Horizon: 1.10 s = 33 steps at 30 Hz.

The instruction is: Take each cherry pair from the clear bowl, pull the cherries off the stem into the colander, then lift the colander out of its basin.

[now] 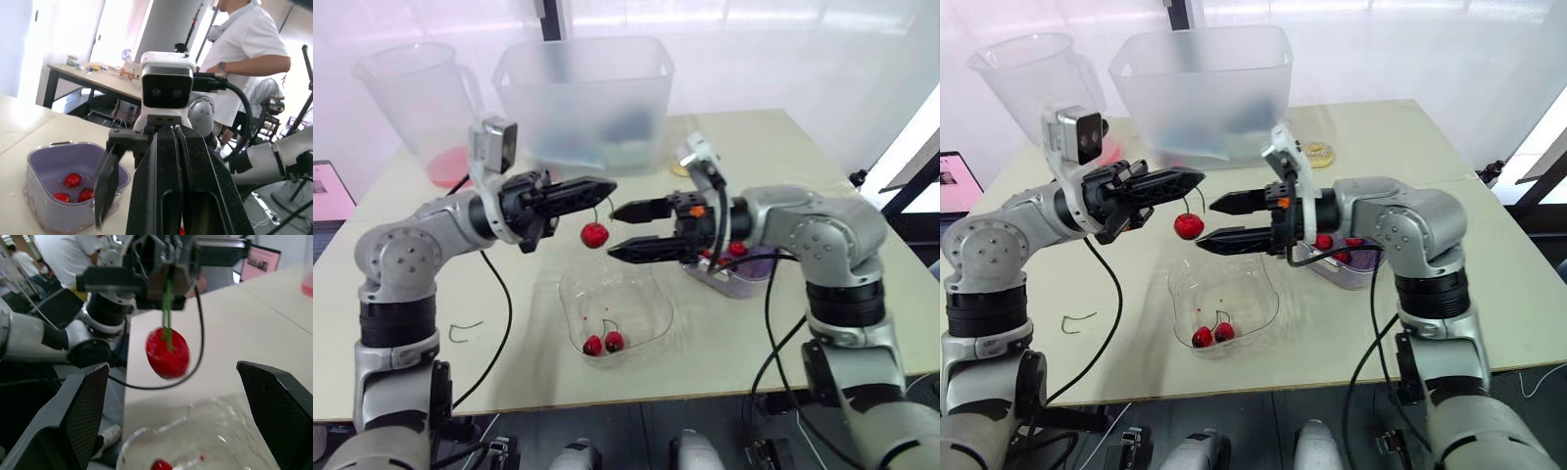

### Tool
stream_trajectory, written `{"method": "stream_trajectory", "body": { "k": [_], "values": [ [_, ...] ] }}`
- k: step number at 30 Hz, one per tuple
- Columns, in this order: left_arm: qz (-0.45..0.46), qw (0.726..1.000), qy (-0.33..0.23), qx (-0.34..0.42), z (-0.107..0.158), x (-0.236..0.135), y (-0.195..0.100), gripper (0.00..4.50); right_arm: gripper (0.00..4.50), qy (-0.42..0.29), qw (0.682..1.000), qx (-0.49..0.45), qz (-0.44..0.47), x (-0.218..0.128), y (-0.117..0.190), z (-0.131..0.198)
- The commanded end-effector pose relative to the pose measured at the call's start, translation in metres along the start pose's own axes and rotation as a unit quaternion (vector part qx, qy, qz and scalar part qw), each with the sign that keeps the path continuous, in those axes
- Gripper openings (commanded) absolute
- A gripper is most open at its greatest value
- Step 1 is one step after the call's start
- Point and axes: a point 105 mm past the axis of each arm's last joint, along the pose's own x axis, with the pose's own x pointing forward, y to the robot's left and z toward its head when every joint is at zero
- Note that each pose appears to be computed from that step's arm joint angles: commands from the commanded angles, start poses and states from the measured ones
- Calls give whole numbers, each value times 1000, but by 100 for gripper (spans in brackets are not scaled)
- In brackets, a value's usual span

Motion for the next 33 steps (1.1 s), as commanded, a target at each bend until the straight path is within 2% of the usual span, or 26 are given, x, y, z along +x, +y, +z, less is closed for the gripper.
{"method": "stream_trajectory", "body": {
  "k": [1,4,7,9,18,21,24,33],
  "values": [
    [-13,1000,-8,23,9,3,-7,0,445,-18,1000,-15,10,6,8,6],
    [-14,1000,-7,23,8,3,-7,0,445,-28,1000,-8,7,10,6,6],
    [-15,1000,-6,22,7,4,-8,0,358,-38,999,-1,5,16,5,6],
    [-16,1000,-5,21,6,5,-8,0,263,-38,999,1,7,19,6,4],
    [-19,1000,0,19,5,5,-9,0,263,-41,999,8,6,21,6,0],
    [-20,1000,2,19,5,5,-8,0,182,-44,999,11,10,20,7,0],
    [-20,1000,3,19,5,5,-8,0,54,-44,999,12,12,20,9,-2],
    [-21,1000,4,18,3,5,-7,0,54,-38,999,19,1,18,6,-11]
  ]
}}
